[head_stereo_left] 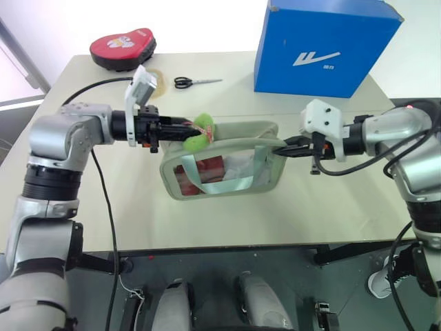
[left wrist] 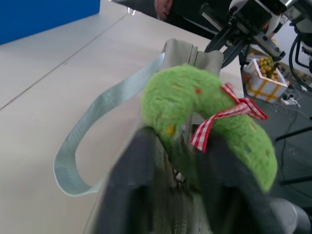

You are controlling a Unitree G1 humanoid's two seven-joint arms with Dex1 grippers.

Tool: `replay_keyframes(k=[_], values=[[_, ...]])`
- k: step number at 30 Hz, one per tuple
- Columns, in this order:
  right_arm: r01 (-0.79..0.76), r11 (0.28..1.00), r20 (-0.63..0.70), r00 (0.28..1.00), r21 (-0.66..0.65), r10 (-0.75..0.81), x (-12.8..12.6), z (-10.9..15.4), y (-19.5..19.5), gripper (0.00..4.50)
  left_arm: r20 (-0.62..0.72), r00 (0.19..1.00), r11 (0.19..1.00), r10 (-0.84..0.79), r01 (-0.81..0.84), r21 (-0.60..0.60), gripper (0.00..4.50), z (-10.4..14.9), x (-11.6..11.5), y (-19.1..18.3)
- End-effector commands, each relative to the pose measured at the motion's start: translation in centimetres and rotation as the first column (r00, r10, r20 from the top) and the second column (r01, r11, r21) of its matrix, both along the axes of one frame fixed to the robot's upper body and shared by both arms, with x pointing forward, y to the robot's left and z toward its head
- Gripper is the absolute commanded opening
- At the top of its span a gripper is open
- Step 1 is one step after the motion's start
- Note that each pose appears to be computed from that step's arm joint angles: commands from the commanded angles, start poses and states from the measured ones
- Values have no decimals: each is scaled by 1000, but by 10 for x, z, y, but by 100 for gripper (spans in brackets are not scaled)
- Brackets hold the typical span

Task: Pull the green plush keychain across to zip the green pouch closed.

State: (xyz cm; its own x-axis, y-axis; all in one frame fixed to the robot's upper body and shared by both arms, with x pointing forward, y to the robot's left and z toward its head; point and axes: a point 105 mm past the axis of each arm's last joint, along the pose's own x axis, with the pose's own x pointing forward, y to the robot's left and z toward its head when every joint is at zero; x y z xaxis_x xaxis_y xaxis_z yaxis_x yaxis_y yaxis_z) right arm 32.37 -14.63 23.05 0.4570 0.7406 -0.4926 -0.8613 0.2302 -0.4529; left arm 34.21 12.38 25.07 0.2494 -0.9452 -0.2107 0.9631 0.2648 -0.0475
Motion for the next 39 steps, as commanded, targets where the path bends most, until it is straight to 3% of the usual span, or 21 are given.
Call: replay_keyframes(k=[1, 3, 12, 20, 26, 31, 37, 39], values=[[-14, 1000, 40, 999, 13, 13, -1, 10, 5, 0, 64, 998, 999, 6, -8, 35, 346, 11, 1, 6], [-13, 1000, 40, 999, 15, 12, 0, 9, 6, 0, 84, 996, 998, 23, -27, 48, 447, 16, 3, 13], [-12, 1000, 32, 999, 25, 11, 1, 6, 9, 0, 118, 990, 994, 82, -90, 65, 447, 36, 9, 41], [-15, 999, 29, 999, 28, 14, 2, 7, 10, 0, 195, 980, 999, 38, -43, 22, 447, 47, -8, 49], [-17, 1000, 24, 1000, 26, 16, 2, 6, 11, 0, 197, 975, 994, 97, -106, 31, 447, 26, -22, 77], [-17, 1000, 21, 1000, 26, 16, 1, 6, 10, 0, 194, 981, 999, 19, -27, 39, 447, 1, -55, 75], [-18, 999, 21, 1000, 27, 18, 2, 8, 11, 0, 180, 981, 994, 65, -80, 75, 447, -31, -48, 56], [-21, 999, 23, 1000, 28, 20, 1, 9, 11, 0, 200, 977, 991, 69, -91, 100, 394, -38, -44, 52]])
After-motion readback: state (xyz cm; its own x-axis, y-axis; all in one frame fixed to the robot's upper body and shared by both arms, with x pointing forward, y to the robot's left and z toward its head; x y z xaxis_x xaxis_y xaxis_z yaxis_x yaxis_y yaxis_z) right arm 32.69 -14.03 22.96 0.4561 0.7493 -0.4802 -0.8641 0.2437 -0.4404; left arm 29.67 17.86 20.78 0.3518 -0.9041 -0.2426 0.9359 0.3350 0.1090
